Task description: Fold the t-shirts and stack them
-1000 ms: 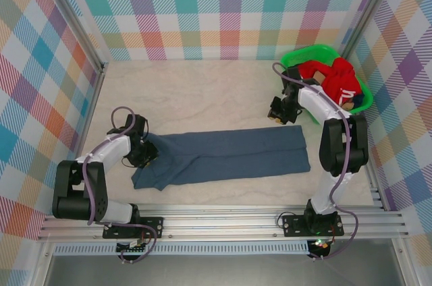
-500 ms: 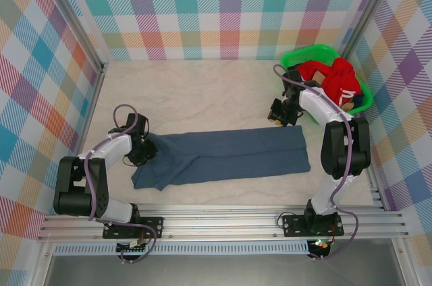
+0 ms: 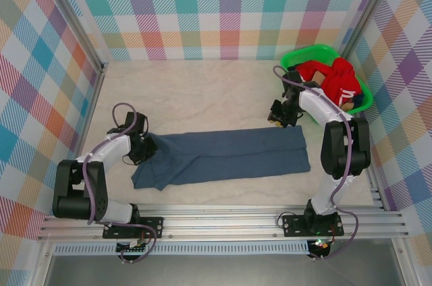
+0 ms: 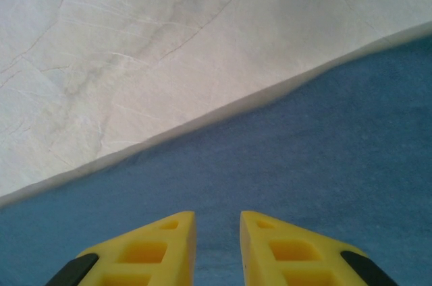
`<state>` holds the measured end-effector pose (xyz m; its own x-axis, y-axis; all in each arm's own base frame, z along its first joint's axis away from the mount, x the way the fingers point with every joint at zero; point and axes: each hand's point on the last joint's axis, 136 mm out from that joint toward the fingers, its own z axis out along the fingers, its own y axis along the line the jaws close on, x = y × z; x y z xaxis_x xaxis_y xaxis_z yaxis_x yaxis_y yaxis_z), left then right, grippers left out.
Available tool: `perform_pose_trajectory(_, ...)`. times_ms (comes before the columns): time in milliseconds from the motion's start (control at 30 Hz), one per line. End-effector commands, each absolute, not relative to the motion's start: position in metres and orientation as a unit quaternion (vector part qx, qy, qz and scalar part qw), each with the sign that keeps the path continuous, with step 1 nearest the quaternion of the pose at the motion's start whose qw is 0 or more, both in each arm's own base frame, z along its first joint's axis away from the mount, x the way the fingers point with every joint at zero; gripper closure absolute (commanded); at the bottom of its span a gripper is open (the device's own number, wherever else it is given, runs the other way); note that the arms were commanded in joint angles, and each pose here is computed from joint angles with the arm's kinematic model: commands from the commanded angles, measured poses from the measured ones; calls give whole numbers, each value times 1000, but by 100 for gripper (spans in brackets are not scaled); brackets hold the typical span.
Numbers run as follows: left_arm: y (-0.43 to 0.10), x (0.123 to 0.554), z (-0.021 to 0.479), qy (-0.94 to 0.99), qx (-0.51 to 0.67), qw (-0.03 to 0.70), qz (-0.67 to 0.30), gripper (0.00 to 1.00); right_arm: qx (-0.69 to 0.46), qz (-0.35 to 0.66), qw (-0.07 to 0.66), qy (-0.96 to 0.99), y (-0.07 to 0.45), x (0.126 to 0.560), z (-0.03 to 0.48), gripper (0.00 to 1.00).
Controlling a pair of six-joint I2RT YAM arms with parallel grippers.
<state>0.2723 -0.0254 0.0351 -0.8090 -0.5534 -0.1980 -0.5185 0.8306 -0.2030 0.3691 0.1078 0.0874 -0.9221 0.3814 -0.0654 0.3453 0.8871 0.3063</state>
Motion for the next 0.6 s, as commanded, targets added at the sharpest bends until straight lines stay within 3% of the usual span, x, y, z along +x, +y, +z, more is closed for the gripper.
perform_pose_trajectory(0, -30, 273, 54, 947, -277, 142, -79, 100, 180, 155, 63, 969, 113, 367, 91, 76)
perform_pose_trajectory(567, -36, 213, 63, 920, -364, 105, -104, 100, 174, 161, 61, 970, 116, 371, 89, 77)
